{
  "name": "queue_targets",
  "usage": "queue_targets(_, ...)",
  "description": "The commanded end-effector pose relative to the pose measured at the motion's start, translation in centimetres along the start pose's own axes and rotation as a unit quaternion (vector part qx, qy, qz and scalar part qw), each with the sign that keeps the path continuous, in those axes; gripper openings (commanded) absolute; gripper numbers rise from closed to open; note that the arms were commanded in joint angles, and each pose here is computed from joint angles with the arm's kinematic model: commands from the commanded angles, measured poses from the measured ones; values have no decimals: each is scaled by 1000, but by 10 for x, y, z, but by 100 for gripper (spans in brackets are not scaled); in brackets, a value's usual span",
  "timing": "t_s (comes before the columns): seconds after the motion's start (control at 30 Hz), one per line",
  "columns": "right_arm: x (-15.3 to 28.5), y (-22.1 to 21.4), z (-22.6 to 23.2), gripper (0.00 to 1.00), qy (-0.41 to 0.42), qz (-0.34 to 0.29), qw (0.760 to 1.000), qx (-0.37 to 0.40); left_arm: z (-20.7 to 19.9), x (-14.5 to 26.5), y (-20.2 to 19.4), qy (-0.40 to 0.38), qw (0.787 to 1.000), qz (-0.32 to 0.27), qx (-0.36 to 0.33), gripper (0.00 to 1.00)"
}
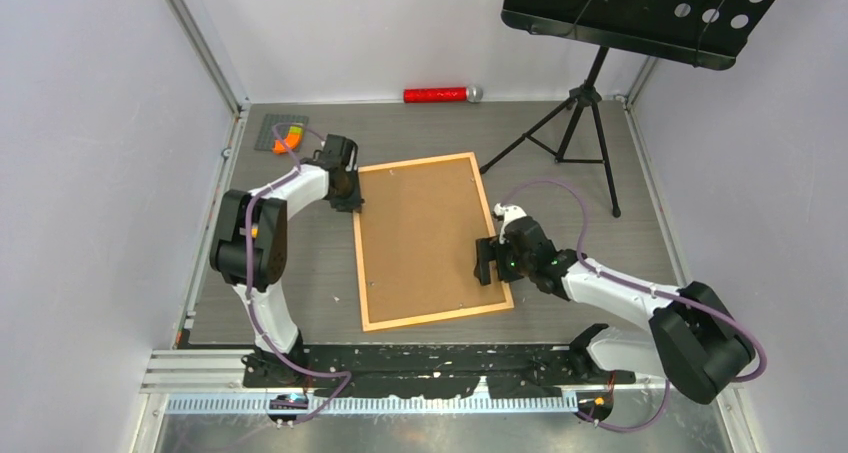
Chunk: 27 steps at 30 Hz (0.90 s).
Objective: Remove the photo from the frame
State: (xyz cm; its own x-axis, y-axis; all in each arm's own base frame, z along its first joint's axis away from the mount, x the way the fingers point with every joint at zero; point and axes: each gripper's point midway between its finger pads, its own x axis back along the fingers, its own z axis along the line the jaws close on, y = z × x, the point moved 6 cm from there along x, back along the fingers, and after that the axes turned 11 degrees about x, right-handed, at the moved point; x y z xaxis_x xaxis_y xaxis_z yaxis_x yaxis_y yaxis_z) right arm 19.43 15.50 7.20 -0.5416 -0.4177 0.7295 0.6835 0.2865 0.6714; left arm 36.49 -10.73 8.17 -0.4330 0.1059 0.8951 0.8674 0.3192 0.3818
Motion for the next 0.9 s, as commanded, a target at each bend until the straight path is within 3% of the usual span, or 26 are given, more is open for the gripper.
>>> queue_targets(0.0, 14, 14, -19, 90, -98, -21, 995, -4, -8, 7, -18, -33, 999, 23, -13, 1)
queue_targets(0.1, 22, 48, -16, 91, -101, -67, 992, 27, -4, 9, -20, -21, 999, 22, -14, 0)
queue_targets(0.23, 33, 95, 14, 91, -48, -146, 968, 199, -6, 13, -19, -37, 999, 21, -32, 0)
queue_targets(0.3, 32, 104, 44, 90, 35, -174, 935, 307, -8, 14, -17, -36, 999, 24, -33, 0)
queue_targets(0.37, 30, 105, 89, 90, 173, -210, 879, 392, -8, 15, -17, -34, 998, 27, -34, 0)
queue_targets(0.43, 26, 110, 118, 87, 259, -244, 823, 442, -7, 14, -17, -33, 998, 31, -35, 0)
queue_targets(0.53, 10, 117, 150, 77, 328, -244, 762, 502, -6, 11, -21, -33, 998, 42, -35, 0)
queue_targets(0.63, -1, 124, 182, 74, 356, -231, 720, 550, -8, 9, -22, -39, 997, 51, -39, 0)
queue_targets(0.77, -39, 120, 202, 68, 365, -195, 715, 564, -8, 9, -22, -41, 997, 55, -42, 0)
queue_targets(0.87, -59, 117, 205, 58, 354, -181, 721, 567, -8, 9, -23, -42, 997, 55, -43, 0)
